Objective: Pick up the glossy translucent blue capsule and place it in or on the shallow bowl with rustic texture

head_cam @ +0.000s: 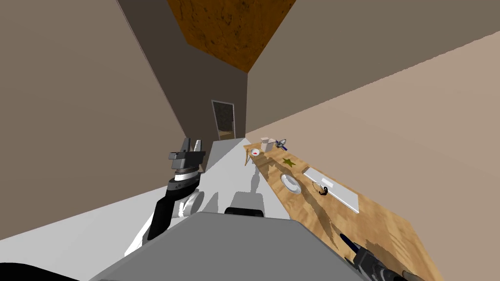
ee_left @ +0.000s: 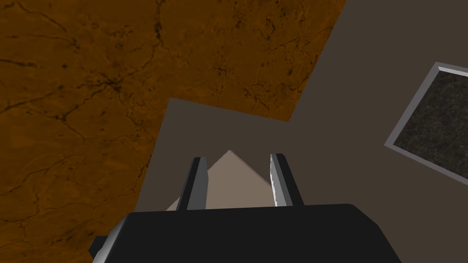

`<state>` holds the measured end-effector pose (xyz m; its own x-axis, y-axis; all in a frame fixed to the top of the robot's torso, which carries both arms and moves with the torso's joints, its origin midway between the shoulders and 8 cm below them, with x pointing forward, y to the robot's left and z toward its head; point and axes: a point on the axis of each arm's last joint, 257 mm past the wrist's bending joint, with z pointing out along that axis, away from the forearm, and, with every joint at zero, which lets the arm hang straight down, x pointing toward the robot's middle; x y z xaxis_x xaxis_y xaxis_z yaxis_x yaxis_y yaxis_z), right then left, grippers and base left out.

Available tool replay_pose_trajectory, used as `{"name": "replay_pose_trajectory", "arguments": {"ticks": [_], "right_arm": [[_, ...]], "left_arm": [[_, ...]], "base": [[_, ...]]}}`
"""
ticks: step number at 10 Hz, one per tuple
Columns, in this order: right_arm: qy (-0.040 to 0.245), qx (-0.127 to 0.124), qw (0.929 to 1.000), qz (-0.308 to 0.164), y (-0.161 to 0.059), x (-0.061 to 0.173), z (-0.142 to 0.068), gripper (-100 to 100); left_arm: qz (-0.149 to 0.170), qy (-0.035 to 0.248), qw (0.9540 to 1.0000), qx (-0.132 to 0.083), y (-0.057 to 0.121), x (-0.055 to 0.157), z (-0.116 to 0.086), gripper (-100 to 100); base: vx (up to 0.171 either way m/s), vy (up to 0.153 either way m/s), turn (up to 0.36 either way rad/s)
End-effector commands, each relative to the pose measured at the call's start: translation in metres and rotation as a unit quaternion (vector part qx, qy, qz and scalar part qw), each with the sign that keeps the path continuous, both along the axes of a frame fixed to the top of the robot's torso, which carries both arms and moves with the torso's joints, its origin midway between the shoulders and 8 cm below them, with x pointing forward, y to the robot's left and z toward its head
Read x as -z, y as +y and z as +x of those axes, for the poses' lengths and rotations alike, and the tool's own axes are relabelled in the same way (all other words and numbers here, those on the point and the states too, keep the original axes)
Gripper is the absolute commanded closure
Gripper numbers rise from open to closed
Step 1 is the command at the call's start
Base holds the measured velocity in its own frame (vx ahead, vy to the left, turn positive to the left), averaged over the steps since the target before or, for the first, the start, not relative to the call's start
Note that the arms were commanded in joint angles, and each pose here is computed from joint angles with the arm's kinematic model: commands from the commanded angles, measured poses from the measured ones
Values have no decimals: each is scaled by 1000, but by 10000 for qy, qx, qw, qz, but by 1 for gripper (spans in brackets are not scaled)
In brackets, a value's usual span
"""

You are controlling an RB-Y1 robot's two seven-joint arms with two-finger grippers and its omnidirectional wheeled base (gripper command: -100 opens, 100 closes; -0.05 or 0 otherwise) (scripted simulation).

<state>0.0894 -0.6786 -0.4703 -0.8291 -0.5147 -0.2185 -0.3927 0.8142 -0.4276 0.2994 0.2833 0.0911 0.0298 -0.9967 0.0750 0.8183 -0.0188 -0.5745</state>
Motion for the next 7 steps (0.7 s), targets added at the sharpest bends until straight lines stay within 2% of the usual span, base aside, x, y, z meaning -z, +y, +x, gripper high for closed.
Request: {"name": "replay_pose_trajectory", "arguments": {"ticks": [1, 4, 5, 6, 7], "right_arm": [[227, 33, 9997, -102, -13, 0, -20, -100], [545, 80, 9983, -202, -25, 2, -50, -100], [567, 105, 9981, -227, -28, 1, -53, -100], [699, 134, 9971, -258, -32, 2, -66, -100], [699, 134, 9971, -258, -32, 2, -66, -100]], "left_arm": [[0, 0, 10000, 0, 0, 0, 0, 0], [0, 0, 10000, 0, 0, 0, 0, 0], [0, 0, 10000, 0, 0, 0, 0, 0], [0, 0, 10000, 0, 0, 0, 0, 0], [0, 0, 10000, 0, 0, 0, 0, 0]], "base": [[74, -7, 53], [88, -8, 59], [45, -13, 21], [49, -25, 35], [42, -21, 19]]}}
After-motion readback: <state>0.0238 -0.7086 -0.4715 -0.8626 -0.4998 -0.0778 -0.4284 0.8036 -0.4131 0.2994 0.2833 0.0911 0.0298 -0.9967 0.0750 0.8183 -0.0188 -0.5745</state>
